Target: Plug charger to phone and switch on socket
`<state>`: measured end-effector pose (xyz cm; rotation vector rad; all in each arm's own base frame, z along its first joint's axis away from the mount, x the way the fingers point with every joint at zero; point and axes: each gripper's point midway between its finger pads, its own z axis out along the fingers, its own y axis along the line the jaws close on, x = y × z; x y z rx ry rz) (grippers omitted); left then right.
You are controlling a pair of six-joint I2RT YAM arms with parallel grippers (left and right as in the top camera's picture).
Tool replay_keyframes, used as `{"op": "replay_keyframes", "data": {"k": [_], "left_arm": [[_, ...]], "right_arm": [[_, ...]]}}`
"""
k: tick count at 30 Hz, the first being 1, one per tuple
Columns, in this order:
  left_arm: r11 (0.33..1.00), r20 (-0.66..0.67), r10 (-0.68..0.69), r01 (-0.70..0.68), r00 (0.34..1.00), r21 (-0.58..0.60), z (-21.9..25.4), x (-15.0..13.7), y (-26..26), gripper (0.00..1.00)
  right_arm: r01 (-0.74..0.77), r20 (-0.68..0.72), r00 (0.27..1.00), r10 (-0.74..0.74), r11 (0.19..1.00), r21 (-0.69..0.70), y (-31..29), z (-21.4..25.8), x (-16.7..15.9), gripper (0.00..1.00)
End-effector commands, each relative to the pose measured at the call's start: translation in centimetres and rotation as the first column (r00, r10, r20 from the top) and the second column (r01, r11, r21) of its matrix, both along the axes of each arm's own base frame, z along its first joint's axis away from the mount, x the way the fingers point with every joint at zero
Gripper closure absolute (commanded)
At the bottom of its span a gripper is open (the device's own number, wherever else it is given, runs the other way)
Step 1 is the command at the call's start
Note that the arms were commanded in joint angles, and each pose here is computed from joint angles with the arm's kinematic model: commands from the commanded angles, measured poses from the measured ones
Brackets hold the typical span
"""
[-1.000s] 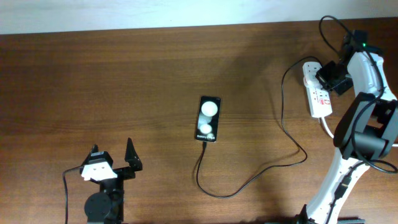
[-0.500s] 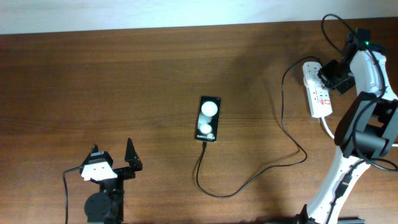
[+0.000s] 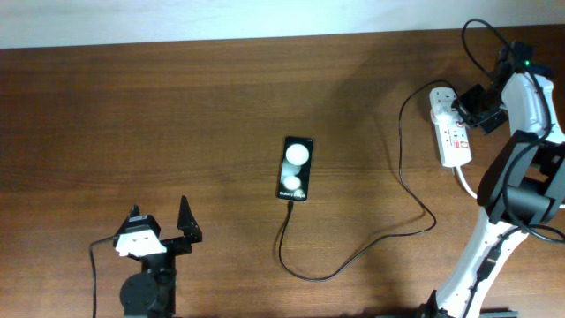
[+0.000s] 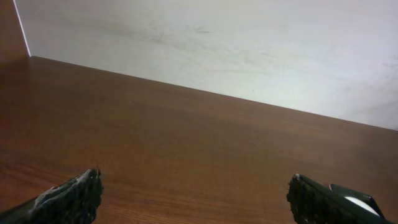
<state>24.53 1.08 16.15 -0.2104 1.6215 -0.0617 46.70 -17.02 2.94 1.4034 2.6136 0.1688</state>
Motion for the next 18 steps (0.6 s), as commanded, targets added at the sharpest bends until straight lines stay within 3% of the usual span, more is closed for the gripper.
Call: {"op": "replay_keyframes", "data": {"k": [1,18], "left_arm": [[1.000,-0.001,0.003,-0.003,1.000,0.016,-0.1,0.0,0.1,0.01],[1.000,-0.001,0.003,-0.003,1.000,0.016,-0.1,0.0,0.1,0.01]], "right_arm": [[-0.085,0.011,0.996,0.084,0.991,0.108,4.8,-1.3,1.2,0.96],[-0.121,-0.010,0.992,0.125,0.977,0.177,7.8,-2.1,0.6,0.96]]}}
